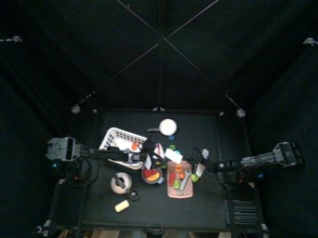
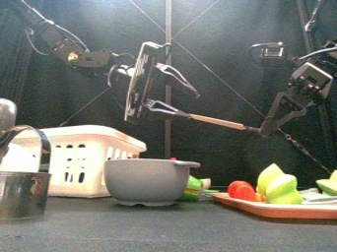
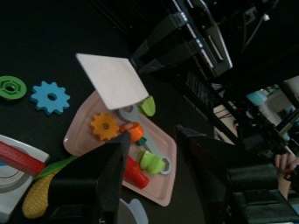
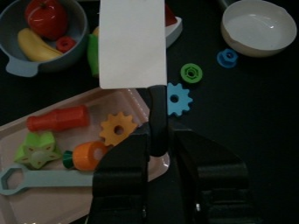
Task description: Grab cleaver with other hand
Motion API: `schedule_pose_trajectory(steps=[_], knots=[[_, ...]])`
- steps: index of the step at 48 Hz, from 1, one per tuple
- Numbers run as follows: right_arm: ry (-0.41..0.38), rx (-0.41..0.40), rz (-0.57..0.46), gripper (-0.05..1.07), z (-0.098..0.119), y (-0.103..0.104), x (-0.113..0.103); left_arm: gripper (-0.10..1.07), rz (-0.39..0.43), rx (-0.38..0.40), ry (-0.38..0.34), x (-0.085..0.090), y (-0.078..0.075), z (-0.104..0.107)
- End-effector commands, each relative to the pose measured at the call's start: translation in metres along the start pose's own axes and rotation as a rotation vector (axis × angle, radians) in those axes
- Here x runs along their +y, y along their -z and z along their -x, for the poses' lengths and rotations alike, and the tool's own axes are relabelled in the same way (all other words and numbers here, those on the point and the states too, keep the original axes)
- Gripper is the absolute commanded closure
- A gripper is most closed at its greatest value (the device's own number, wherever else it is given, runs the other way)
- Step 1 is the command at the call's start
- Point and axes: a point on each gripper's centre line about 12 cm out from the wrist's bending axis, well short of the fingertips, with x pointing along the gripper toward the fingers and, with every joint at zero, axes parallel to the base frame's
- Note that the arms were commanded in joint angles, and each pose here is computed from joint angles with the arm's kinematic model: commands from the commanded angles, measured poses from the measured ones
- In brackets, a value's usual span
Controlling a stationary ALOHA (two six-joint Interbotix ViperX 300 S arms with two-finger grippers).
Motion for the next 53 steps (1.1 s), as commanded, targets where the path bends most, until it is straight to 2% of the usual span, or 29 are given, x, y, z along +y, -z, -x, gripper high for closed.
schedule_pose_trajectory(steps=[1, 17, 34, 48, 53], knots=[[-0.019, -0.034, -0.001, 0.53, 0.003, -0.012, 0.005, 0.14, 0.007, -0.018, 0.001, 0.001, -0.006, 0.000], [-0.069, -0.039, 0.038, 0.53, 0.002, -0.012, 0.014, 0.14, 0.046, -0.035, -0.010, 0.005, -0.008, -0.003], [-0.083, -0.040, 0.047, 0.53, 0.001, -0.012, 0.016, 0.15, 0.187, -0.084, -0.045, 0.009, -0.014, -0.003], [-0.088, -0.038, 0.050, 0.53, 0.000, -0.013, 0.017, 0.24, 0.205, -0.098, -0.035, 0.004, -0.018, -0.009], [-0.088, -0.039, 0.055, 0.53, -0.001, -0.012, 0.017, 0.29, 0.204, -0.089, -0.030, 0.001, -0.015, -0.013]])
